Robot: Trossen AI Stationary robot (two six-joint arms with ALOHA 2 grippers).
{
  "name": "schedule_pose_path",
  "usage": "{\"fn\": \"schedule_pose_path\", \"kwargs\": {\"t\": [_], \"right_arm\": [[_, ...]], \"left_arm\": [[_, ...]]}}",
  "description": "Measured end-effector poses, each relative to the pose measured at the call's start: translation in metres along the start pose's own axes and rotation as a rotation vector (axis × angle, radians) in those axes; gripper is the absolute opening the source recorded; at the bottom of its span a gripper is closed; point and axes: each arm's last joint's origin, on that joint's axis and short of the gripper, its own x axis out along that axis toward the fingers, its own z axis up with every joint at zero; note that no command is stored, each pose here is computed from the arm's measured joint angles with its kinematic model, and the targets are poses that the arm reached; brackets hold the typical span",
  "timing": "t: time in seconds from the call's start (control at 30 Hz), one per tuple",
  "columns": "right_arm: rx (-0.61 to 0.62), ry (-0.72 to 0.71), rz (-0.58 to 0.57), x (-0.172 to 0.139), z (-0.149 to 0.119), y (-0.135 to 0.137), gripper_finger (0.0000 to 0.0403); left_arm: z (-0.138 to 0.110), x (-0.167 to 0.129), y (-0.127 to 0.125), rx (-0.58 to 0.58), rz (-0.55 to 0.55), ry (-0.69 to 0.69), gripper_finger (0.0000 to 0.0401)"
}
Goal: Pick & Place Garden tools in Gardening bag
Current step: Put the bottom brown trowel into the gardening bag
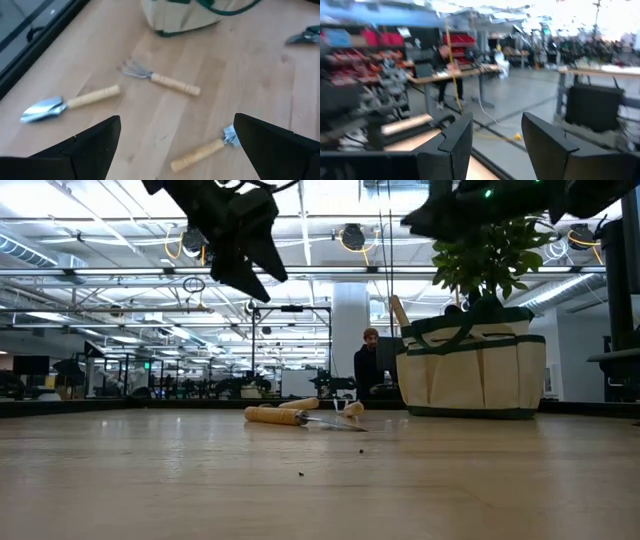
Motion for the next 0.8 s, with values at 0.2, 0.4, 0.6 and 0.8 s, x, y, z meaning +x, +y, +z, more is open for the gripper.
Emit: {"fn": "schedule_pose_path", "kwargs": {"t": [0.2,0.4,0.6,0.8], "right_arm": [[0.033,-0.049,0.094,-0.025,0.018,0.008,0.0159],[0.045,-0.039,0.169,-0.041,0.024,0.014,0.0159],[0.042,-0.021,0.203,-0.046,0.024,0.018,0.0160],[0.068,0.018,0.203,-0.046,0.020,0.018,0.0156]], "left_arm": [[-0.020,0.036,-0.026,0.280,-0.045,0.134,0.0392],[-0.048,0.071,-0.047,0.579,-0.082,0.285,0.0392],[-0.059,0.087,-0.050,0.636,-0.086,0.336,0.0392],[-0.059,0.090,-0.049,0.626,-0.080,0.340,0.0392]]}}
